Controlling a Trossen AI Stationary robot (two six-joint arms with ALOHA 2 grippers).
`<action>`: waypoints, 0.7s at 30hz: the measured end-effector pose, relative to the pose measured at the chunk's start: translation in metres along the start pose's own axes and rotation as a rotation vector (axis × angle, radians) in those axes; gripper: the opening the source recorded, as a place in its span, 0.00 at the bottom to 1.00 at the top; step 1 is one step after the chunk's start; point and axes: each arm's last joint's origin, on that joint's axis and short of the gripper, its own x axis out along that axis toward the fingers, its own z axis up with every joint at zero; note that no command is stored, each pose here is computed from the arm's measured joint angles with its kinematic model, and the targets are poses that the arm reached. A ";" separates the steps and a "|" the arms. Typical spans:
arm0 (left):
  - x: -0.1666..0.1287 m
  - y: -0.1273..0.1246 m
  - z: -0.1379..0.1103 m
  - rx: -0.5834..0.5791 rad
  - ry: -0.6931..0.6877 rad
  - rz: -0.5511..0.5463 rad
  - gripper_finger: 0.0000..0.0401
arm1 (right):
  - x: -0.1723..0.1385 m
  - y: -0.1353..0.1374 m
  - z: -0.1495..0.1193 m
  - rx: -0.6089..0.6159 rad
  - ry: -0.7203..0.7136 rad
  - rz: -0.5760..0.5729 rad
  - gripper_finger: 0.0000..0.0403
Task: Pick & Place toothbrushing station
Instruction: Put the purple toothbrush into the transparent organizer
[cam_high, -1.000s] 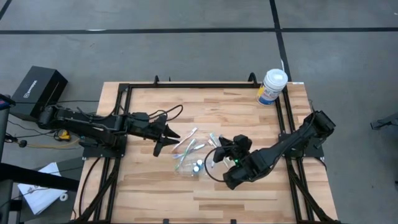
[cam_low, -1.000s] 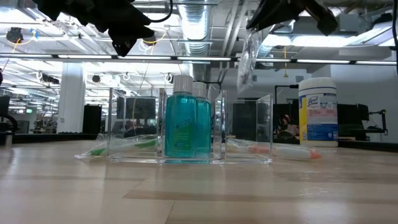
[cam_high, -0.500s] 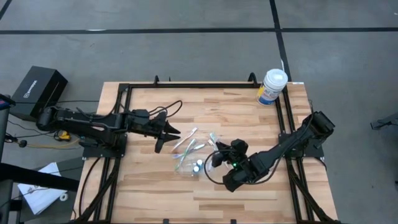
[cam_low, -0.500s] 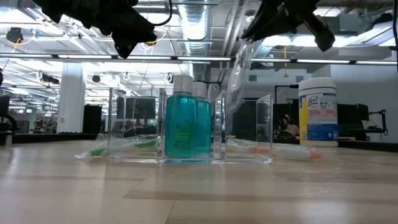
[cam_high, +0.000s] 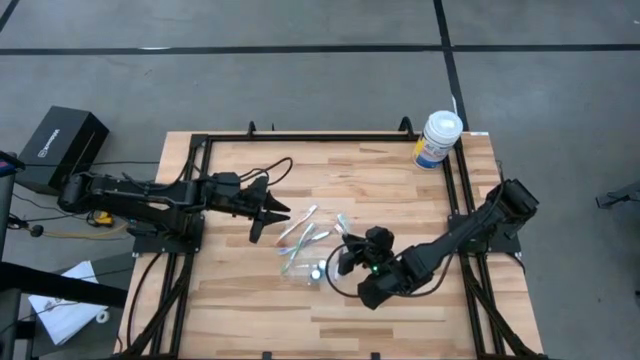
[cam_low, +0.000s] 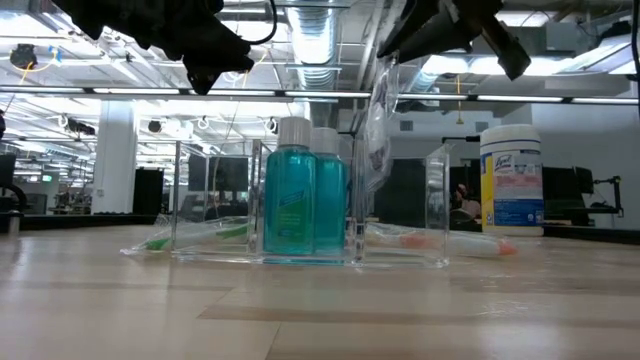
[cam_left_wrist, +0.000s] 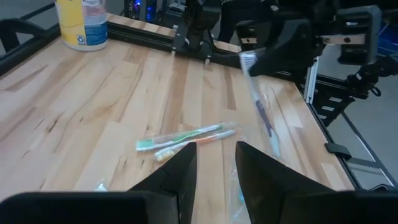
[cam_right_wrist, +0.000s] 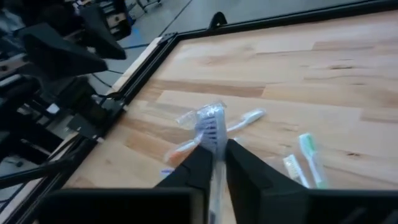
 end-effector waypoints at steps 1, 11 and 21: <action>0.000 0.000 0.000 0.003 0.000 0.000 0.27 | -0.001 0.001 0.000 -0.004 0.001 0.008 0.11; -0.001 0.008 0.001 0.012 -0.003 0.034 0.26 | -0.001 0.011 0.001 -0.018 -0.002 0.062 0.22; -0.003 0.024 0.004 -0.017 -0.004 0.060 0.26 | -0.005 0.016 -0.003 0.008 0.087 0.115 0.23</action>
